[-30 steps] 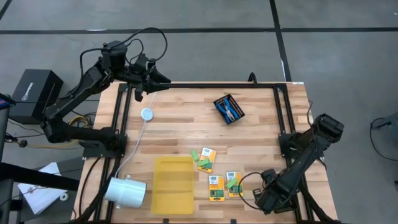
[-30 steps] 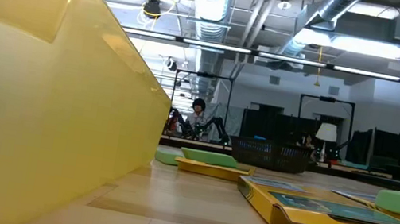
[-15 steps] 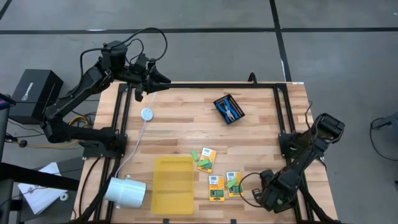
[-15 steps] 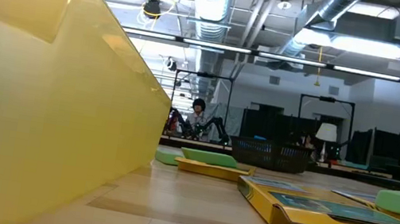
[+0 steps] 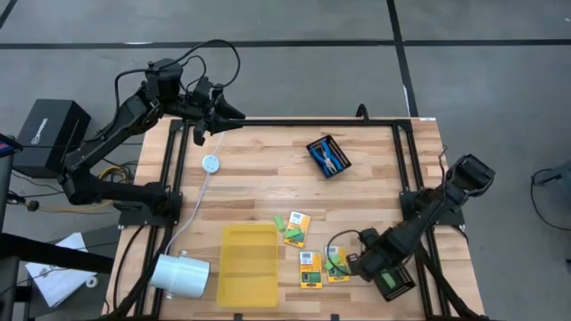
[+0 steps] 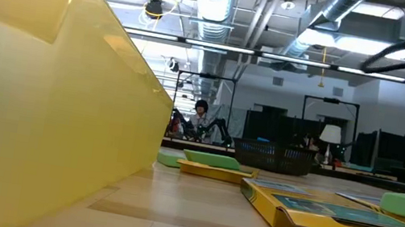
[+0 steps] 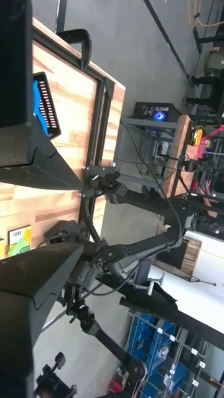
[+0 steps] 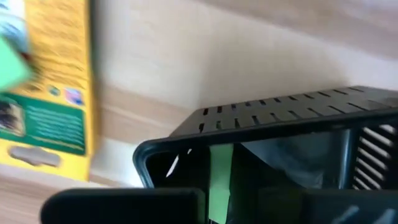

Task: Pick & Place School Supplies
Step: Put the green eraser into the bottom black bin

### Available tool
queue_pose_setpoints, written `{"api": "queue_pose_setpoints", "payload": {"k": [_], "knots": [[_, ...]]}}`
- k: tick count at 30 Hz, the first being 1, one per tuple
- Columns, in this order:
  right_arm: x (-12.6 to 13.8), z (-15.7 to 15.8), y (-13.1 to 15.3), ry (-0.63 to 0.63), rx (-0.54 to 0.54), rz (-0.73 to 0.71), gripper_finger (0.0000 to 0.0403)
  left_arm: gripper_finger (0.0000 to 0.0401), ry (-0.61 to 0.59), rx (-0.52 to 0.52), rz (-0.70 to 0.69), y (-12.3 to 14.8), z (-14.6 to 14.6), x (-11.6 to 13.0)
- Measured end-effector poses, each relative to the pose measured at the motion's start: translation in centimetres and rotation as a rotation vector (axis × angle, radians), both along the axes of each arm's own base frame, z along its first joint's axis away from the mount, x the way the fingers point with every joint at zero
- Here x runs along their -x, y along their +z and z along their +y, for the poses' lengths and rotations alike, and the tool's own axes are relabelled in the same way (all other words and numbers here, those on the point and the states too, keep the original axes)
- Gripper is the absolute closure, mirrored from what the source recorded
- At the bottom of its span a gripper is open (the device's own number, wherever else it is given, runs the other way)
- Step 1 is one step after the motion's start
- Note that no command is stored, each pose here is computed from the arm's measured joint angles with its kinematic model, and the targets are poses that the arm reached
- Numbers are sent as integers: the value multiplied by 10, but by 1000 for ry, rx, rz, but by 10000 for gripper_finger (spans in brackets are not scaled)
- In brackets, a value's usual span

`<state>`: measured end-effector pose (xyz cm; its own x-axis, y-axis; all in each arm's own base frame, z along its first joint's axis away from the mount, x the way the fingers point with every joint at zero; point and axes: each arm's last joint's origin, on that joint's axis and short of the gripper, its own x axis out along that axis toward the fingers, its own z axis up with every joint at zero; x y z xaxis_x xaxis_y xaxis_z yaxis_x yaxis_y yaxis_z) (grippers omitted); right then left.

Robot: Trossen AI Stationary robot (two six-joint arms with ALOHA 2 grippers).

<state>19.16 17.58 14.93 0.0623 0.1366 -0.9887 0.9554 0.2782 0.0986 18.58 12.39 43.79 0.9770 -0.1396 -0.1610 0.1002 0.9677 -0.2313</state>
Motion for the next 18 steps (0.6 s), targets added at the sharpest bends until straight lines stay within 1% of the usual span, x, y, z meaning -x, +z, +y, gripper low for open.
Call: {"api": "queue_pose_setpoints", "payload": {"k": [8,13,15,18], "knots": [[-19,-22,0,27,39,-43,381,258,1,2,3,0,0,0],[-20,-28,0,33,58,-29,380,258,0,4,6,-1,0,0],[-19,-26,0,38,56,-31,357,258,1,4,6,-1,0,0],[-19,-25,0,41,39,-25,297,258,1,4,6,-1,0,0]]}}
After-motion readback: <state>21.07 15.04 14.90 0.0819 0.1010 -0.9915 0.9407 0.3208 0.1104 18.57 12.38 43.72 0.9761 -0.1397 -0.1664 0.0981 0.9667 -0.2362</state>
